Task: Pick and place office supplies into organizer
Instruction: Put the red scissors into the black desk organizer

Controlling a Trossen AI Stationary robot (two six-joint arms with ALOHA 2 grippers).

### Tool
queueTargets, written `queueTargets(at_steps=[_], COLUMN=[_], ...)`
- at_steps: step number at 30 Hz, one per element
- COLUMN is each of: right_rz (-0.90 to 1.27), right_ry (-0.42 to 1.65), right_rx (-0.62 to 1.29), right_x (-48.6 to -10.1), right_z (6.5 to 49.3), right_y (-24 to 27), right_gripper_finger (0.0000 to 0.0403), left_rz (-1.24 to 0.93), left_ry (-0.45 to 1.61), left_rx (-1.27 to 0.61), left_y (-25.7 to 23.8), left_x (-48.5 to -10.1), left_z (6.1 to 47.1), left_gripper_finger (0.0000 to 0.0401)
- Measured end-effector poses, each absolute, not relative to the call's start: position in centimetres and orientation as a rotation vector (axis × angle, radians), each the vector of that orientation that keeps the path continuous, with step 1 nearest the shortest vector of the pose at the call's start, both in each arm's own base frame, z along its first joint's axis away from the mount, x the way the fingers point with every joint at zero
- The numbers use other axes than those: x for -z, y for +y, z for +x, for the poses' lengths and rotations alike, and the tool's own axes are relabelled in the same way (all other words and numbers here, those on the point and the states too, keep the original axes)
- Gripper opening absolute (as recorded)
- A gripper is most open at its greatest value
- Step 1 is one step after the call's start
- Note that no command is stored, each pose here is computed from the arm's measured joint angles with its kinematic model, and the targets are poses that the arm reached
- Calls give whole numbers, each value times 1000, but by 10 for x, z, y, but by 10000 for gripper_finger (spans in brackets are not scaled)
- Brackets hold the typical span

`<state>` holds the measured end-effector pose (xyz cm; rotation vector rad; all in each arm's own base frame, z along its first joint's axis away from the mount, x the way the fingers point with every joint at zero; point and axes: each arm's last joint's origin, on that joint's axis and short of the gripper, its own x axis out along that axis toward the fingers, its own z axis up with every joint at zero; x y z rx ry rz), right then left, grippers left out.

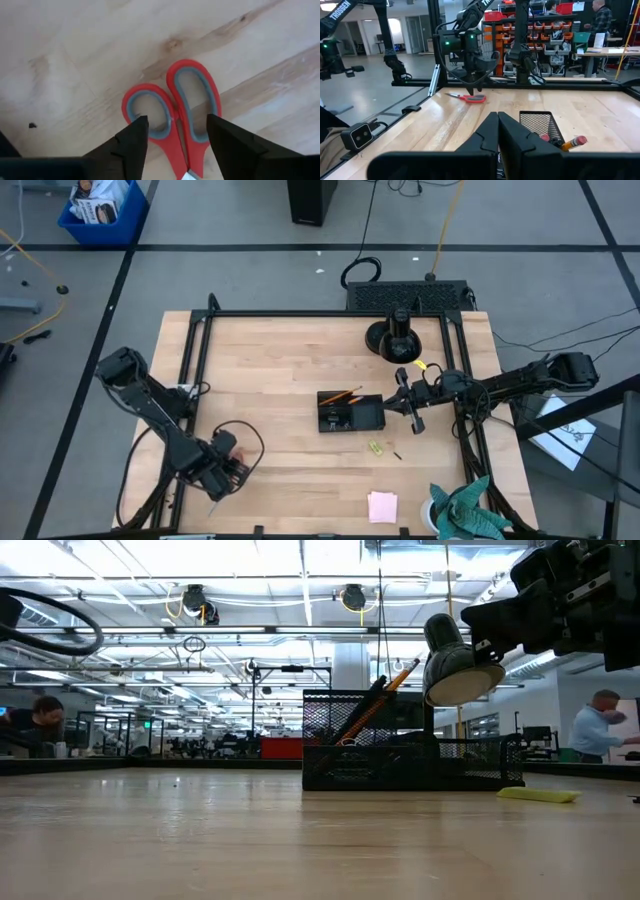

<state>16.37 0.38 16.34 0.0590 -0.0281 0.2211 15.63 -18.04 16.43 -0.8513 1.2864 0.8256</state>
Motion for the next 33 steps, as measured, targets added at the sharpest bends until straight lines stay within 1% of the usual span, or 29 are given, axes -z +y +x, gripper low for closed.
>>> queueTargets(at_steps=[11,20,25,27,29,33], right_rz=[59,60,61,61,62,63], right_ry=[-28,-20,-20,-21,-20,-20], right_rx=[-221,-220,-221,-221,-221,-221], right_x=[-163,-163,-163,-163,-163,-163], right_z=[164,164,164,164,164,164], right_y=[4,4,4,4,4,4], right_gripper_finger=[0,0,0,0,0,0], left_rz=[-825,-748,-739,-742,-733,-674], left_ry=[1286,1324,1334,1329,1321,1288], left_rx=[-817,-818,-840,-834,-815,-753], left_y=[-175,-189,-191,-191,-192,-192], left_x=[-163,-129,-122,-122,-123,-123], left_z=[163,172,174,174,175,177], left_gripper_finger=[214,214,210,198,175,108])
